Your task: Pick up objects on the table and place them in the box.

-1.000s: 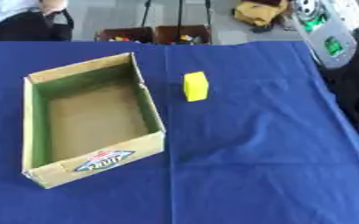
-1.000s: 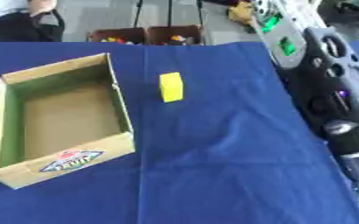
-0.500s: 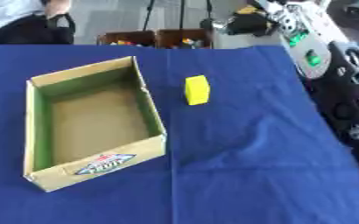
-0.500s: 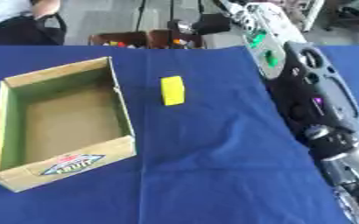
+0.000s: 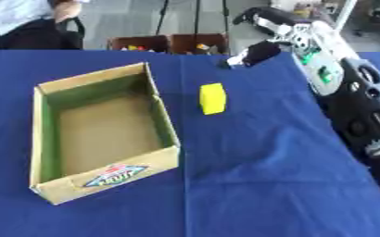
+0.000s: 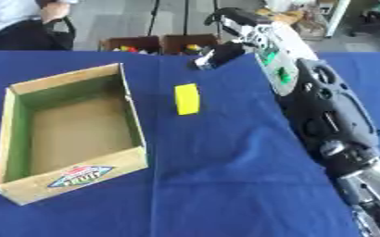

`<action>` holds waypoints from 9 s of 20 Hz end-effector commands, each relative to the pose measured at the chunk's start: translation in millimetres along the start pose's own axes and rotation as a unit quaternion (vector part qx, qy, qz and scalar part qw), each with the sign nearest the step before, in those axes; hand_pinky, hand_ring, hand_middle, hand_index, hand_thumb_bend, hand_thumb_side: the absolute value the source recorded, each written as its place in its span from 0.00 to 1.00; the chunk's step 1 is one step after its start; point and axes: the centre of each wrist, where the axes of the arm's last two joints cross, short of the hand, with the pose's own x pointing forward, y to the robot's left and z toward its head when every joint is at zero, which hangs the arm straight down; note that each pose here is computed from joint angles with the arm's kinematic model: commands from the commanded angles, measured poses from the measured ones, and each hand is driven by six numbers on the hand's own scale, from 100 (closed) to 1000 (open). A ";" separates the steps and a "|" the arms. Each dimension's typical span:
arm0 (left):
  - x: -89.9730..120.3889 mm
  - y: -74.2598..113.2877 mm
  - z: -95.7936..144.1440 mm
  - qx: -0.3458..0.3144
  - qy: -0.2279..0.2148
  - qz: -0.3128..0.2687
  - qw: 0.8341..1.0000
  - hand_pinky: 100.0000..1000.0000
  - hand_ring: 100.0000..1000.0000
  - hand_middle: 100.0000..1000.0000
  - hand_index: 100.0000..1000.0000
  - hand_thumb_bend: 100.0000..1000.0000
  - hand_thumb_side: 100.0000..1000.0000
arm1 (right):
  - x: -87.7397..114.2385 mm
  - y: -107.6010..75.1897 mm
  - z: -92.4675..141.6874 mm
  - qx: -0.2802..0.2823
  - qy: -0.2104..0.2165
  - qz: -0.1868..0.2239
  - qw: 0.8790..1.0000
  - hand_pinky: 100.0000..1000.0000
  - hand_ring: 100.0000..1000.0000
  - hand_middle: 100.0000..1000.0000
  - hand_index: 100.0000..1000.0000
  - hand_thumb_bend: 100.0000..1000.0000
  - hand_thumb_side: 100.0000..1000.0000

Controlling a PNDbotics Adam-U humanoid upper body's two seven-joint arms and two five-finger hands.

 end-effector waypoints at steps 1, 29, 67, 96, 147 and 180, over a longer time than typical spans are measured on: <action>5.4 1.7 -6.9 -0.004 -0.013 -0.003 1.000 0.72 0.92 0.92 0.98 0.00 1.00 | -0.8 -10.0 1.6 0.020 -0.012 -0.005 1.000 0.86 0.91 0.91 0.97 0.67 0.38; 6.1 -2.1 -10.0 -0.014 -0.013 0.003 1.000 0.72 0.91 0.90 0.97 0.00 1.00 | -2.9 7.3 15.0 0.125 -0.102 -0.053 0.985 0.83 0.92 0.90 0.93 0.50 0.18; 8.2 -5.6 -17.1 -0.019 -0.025 0.017 0.999 0.72 0.91 0.89 0.96 0.00 1.00 | -4.1 -1.0 4.2 0.125 -0.089 -0.025 0.988 0.83 0.91 0.89 0.91 0.34 0.17; 8.9 -6.6 -19.5 -0.014 -0.029 0.022 0.999 0.72 0.91 0.89 0.96 0.00 1.00 | -15.6 16.6 -0.8 0.101 -0.042 -0.038 0.993 0.46 0.61 0.57 0.60 0.20 0.08; 15.4 -11.6 -36.8 -0.017 -0.092 0.051 0.994 0.73 0.91 0.89 0.95 0.00 1.00 | 173.0 -21.9 13.9 -0.084 -0.204 -0.055 0.974 0.17 0.45 0.41 0.39 0.00 0.09; 18.0 -13.9 -43.2 -0.012 -0.105 0.056 0.993 0.72 0.91 0.89 0.95 0.00 1.00 | 179.6 71.1 -23.0 0.060 -0.177 -0.016 0.982 0.52 0.70 0.70 0.73 0.02 0.15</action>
